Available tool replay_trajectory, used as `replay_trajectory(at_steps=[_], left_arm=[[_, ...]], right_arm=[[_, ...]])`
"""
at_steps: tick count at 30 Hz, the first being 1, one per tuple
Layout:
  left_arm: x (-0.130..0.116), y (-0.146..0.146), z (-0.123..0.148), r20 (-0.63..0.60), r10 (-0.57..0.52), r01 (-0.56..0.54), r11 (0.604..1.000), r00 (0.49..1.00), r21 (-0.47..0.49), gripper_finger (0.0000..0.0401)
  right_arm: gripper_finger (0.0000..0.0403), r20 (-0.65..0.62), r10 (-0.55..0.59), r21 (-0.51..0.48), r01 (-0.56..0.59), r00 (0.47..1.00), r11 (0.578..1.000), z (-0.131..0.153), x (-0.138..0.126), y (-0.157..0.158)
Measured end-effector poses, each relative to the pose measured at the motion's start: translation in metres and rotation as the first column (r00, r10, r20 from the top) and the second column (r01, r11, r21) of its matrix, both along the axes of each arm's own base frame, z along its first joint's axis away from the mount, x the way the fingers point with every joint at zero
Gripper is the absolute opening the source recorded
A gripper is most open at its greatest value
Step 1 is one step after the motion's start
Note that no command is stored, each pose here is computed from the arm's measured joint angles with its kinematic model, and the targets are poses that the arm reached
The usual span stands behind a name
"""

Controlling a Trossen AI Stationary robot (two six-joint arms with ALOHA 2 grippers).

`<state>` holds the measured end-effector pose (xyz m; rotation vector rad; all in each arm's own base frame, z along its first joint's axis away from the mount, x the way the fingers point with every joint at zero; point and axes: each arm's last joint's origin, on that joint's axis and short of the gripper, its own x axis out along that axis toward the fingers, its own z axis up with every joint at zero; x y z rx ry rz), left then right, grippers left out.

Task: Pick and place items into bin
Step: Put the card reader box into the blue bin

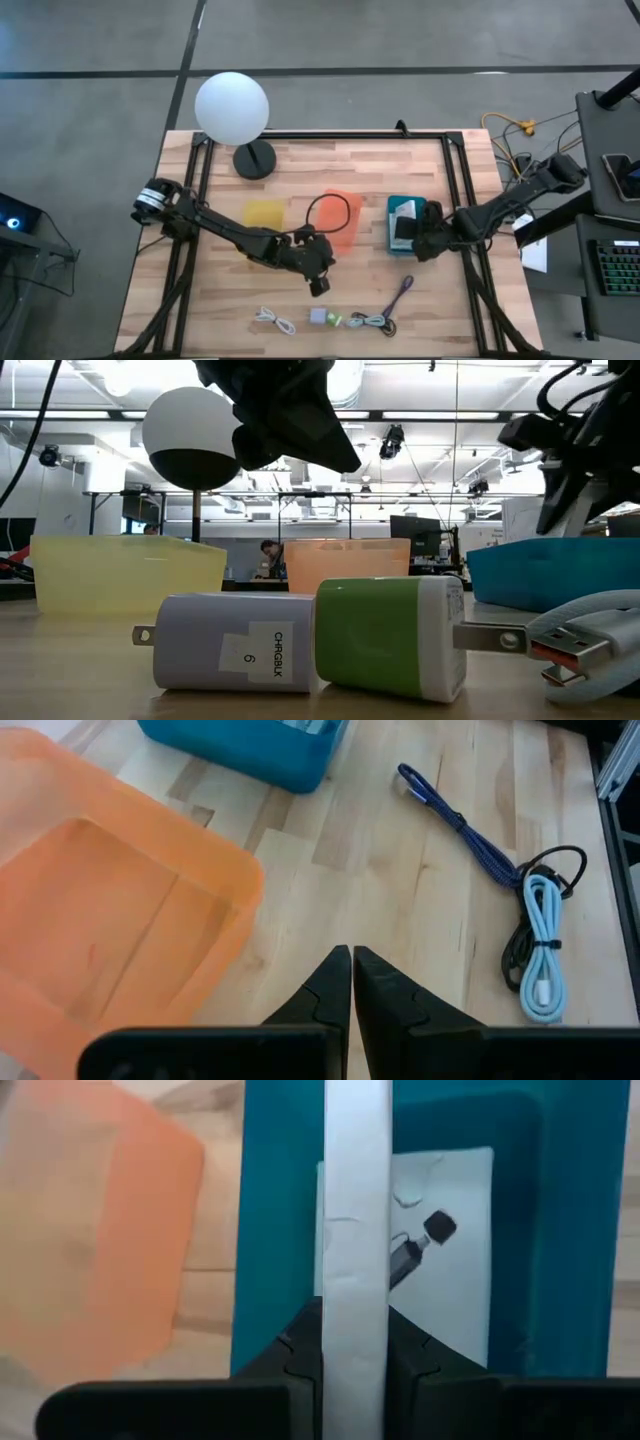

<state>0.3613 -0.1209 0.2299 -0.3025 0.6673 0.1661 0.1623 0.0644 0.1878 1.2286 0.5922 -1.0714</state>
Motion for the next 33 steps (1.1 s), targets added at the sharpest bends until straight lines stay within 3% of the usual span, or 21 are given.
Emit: replay_trajectory(at_steps=[12, 18, 33], left_arm=[[0.003, 0.007, 0.0, -0.002, -0.005, 0.005, 1.0, 1.0, 0.012, 0.0], [0.006, 0.014, 0.0, -0.006, -0.036, 0.036, 0.999, 0.999, -0.034, 0.0], [0.009, 0.02, 0.002, 0.017, -0.047, 0.048, 0.997, 0.999, -0.056, 0.0]], right_arm=[[0.0047, 0.1, 0.01, 0.027, -0.013, 0.995, 1.0, -0.006, 0.016, -0.007], [0.0048, 0.103, 0.006, 0.078, -0.014, 0.995, 0.997, -0.014, 0.014, -0.007], [0.006, 0.083, 0.006, 0.071, -0.012, 0.997, 0.997, -0.017, 0.013, -0.007]])
